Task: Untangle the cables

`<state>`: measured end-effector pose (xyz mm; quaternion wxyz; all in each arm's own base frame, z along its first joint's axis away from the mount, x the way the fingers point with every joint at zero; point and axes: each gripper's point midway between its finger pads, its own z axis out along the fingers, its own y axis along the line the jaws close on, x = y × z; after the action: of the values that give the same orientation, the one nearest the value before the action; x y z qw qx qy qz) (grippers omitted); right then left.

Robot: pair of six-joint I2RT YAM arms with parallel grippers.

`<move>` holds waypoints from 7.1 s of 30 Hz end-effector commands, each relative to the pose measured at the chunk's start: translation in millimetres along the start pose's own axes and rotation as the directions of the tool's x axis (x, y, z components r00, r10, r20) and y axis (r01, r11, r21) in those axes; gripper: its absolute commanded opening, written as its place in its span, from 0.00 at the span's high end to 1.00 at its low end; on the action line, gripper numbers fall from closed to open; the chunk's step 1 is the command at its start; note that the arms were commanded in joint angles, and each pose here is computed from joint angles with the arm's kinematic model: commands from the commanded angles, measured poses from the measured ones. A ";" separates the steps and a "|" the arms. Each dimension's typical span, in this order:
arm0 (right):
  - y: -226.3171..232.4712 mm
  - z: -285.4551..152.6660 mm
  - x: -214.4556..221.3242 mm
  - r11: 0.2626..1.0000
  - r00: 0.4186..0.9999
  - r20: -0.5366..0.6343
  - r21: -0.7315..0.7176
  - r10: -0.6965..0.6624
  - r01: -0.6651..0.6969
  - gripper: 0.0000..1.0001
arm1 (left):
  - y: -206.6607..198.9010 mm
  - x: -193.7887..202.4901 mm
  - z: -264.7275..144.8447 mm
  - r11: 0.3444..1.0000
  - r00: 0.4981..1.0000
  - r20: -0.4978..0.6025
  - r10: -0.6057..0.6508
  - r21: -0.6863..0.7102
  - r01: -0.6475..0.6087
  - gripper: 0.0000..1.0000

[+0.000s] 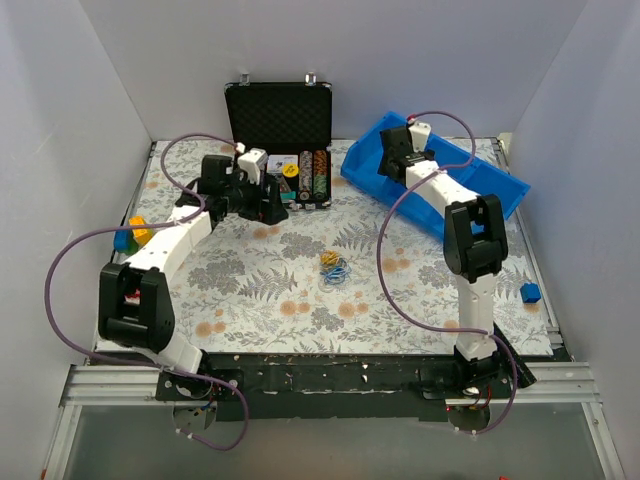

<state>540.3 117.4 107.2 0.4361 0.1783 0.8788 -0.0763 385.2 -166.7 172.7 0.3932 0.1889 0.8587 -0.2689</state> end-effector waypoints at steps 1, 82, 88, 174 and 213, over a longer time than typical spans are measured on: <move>11.7 5.5 -26.2 0.999 0.997 0.070 0.011 0.041 -0.041 0.20 | -11.7 -1.4 25.8 0.996 0.996 -0.018 0.085 0.000 -0.085 0.02; 159.8 -240.5 101.8 0.907 0.973 0.228 -0.399 -0.041 0.132 0.99 | -143.1 -115.8 -158.8 0.939 0.885 0.317 0.341 -0.163 -0.303 0.02; 153.7 -248.2 136.6 0.910 0.972 0.223 -0.383 -0.073 0.156 0.99 | -138.0 -114.5 -165.0 0.936 0.881 0.322 0.346 -0.188 -0.298 0.02; 22.7 -316.7 294.9 0.364 0.832 0.199 -0.828 -0.519 0.426 0.48 | 53.5 59.3 -45.6 0.772 0.939 -0.164 0.301 -0.537 -0.341 0.34; -4.3 -331.8 296.5 0.331 0.827 0.188 -0.852 -0.530 0.406 0.83 | 76.3 119.5 -53.4 0.816 0.954 -0.267 0.138 -0.516 -0.262 0.43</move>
<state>121.0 259.6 49.7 0.3420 -0.3210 0.8509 0.2366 299.8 -83.6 89.9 0.3435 0.2110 0.9150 -0.0172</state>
